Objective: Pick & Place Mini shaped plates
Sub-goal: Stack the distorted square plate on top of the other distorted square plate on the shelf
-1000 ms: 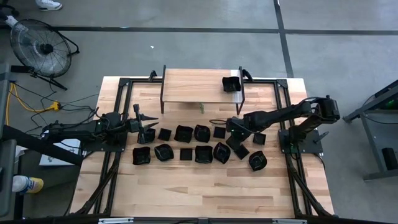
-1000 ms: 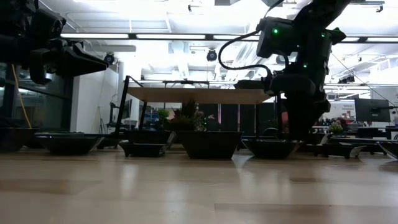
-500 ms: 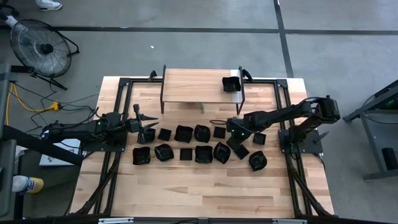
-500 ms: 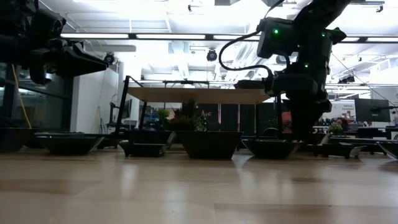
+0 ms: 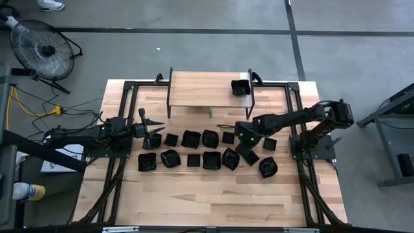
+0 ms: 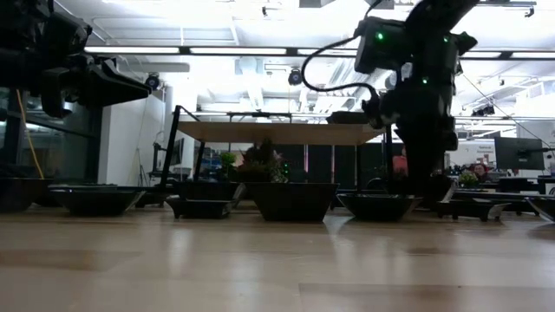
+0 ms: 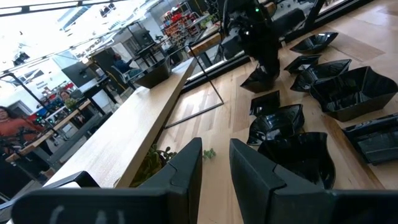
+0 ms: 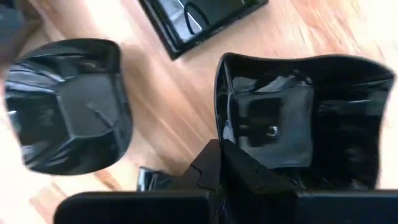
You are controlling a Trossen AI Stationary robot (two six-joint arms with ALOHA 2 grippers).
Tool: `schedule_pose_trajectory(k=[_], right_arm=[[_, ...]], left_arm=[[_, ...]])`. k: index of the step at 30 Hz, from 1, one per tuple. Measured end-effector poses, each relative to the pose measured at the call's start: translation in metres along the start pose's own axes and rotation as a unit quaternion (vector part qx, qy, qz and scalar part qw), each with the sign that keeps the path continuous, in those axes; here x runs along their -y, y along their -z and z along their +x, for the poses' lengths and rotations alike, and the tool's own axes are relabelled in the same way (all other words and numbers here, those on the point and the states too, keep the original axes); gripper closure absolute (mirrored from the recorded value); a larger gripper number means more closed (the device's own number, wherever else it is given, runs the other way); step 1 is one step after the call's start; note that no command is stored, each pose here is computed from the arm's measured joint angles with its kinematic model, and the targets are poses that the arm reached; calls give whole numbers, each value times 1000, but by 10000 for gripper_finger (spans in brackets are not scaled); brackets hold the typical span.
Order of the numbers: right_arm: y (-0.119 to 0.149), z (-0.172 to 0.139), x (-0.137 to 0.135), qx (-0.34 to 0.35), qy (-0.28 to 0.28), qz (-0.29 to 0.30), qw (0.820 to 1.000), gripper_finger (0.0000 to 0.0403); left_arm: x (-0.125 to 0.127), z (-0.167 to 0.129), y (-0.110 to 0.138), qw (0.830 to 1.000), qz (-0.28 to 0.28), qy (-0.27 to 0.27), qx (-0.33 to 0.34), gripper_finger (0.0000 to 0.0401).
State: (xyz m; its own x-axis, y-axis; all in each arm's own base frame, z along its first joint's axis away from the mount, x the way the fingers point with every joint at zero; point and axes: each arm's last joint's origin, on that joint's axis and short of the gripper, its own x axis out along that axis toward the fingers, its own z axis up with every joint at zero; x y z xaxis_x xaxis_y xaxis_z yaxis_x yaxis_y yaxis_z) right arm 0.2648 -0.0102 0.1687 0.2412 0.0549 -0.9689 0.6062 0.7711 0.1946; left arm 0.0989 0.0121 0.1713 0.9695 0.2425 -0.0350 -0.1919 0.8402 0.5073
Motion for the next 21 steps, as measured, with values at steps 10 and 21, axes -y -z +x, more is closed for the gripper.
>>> schedule_pose_trajectory(k=[10,21], right_arm=[[-15,-35,-15,-14,-6,-53,998,402],[-30,-71,-29,3,-9,-95,995,402]], left_arm=[[0,0,0,1000,0,0,0,323],[0,0,0,1000,0,0,0,323]])
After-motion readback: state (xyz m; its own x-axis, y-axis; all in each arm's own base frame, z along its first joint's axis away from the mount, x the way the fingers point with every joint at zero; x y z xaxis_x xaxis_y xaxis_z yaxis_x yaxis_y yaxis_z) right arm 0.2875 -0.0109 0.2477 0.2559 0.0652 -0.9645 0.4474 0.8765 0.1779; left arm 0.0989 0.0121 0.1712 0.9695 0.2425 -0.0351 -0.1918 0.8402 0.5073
